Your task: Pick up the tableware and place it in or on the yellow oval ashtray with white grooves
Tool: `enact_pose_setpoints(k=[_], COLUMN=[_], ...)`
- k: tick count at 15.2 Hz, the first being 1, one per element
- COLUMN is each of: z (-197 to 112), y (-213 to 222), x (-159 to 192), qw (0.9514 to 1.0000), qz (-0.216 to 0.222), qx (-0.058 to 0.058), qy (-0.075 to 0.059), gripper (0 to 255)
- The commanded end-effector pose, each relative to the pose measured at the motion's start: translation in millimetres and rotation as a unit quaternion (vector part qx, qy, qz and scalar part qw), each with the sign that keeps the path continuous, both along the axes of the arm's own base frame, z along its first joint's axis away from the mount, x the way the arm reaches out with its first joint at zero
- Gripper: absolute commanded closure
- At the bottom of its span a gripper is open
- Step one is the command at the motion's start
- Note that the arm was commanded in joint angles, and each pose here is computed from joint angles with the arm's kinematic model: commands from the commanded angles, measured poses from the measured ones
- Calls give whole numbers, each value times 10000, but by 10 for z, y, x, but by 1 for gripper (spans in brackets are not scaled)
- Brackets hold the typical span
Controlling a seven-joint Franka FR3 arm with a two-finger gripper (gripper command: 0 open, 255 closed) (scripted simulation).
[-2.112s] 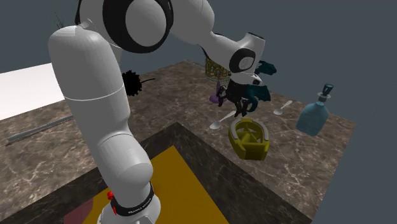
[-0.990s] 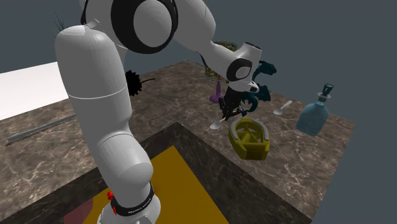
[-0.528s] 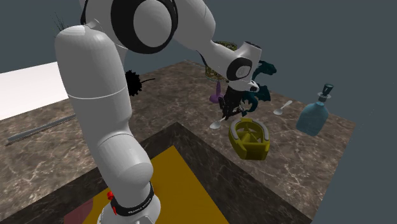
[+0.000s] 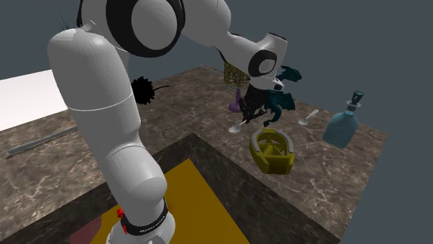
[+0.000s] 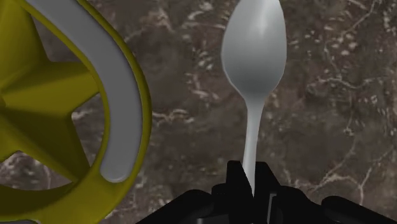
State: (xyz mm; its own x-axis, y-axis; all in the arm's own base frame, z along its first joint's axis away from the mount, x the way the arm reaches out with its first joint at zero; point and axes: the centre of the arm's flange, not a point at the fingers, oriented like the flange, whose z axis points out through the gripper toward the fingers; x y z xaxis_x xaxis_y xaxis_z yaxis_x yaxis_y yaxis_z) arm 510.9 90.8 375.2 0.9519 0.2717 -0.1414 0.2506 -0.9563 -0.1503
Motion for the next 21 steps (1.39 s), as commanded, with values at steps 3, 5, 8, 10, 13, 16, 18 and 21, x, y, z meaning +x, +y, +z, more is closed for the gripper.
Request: enact_pose_setpoints(k=[3, 5, 8, 10, 13, 16, 18, 21], z=[208, 314, 472, 578, 736, 805, 823, 851], y=[-5, -5, -5, -5, -5, -136, -400, -795], x=[10, 10, 10, 10, 10, 13, 20, 31], qw=[10000, 10000, 10000, 10000, 10000, 10000, 10000, 10000], qz=[0, 0, 0, 0, 0, 0, 0, 0], qx=[-1, -1, -1, -1, -1, -1, -1, -1], qy=[2, 2, 2, 2, 2, 2, 2, 2], gripper=[255, 255, 255, 255, 255, 255, 255, 255])
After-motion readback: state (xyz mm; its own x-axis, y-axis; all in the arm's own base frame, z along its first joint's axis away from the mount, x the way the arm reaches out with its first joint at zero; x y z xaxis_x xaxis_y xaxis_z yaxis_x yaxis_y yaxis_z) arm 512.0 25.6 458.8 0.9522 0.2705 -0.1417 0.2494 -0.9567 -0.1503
